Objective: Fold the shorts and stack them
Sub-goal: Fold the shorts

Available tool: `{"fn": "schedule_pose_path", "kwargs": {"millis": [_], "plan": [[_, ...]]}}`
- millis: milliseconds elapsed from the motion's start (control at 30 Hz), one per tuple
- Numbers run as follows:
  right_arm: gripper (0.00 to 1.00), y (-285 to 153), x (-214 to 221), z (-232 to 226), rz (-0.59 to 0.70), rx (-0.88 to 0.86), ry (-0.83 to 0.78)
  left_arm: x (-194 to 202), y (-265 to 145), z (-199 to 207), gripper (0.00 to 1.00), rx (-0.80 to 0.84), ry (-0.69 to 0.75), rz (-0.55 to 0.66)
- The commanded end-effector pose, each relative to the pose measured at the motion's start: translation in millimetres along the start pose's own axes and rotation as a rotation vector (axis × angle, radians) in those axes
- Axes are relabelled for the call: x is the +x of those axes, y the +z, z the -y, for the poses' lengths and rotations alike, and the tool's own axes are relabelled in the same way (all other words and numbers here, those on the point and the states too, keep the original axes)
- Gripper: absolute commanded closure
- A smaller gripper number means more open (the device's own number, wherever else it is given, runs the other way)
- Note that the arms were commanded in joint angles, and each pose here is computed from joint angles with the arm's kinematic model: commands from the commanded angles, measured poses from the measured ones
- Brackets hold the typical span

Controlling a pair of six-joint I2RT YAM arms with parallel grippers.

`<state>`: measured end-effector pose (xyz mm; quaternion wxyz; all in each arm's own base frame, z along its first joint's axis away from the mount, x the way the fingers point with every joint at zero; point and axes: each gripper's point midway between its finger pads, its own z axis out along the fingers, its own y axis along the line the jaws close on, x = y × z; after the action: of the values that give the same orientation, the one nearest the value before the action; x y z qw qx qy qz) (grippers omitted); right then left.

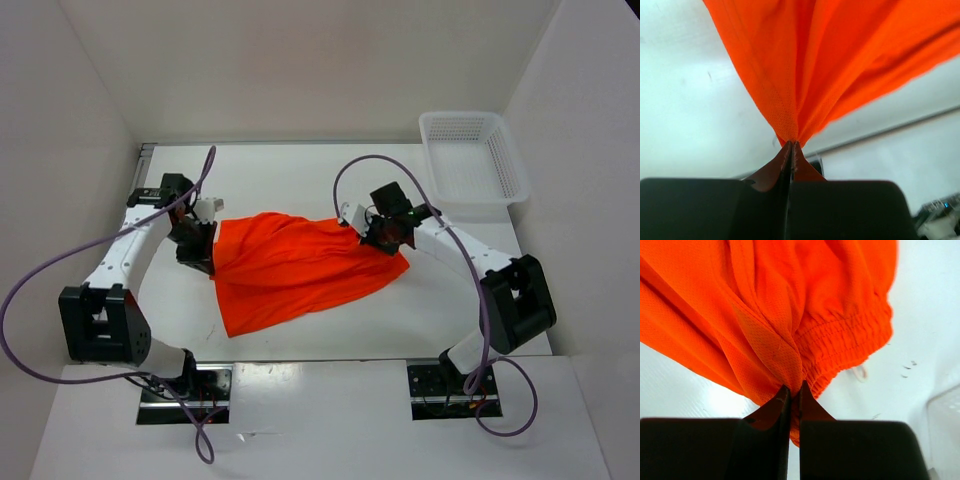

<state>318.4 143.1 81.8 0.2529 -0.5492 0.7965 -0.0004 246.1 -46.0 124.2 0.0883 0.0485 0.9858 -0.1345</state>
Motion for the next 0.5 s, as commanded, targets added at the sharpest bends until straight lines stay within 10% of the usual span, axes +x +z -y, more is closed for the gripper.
{"fn": "schedule_pose_path", "kwargs": {"millis": [0, 233, 467], "plan": [[1.00, -34.7, -16.9, 26.9, 0.057, 0.038, -0.029, 32.3, -38.0, 18.7, 1.00, 0.034, -0.015, -0.077], [1.00, -47.8, 5.6, 20.1, 0.047, 0.012, -0.095, 48.2, -48.5, 48.0, 1.00, 0.059, 0.124, -0.024], [1.00, -26.7, 48.5, -10.8, -0.037, -0.066, -0.154, 106.3, -13.5, 59.8, 1.00, 0.037, 0.282, -0.236]]}}
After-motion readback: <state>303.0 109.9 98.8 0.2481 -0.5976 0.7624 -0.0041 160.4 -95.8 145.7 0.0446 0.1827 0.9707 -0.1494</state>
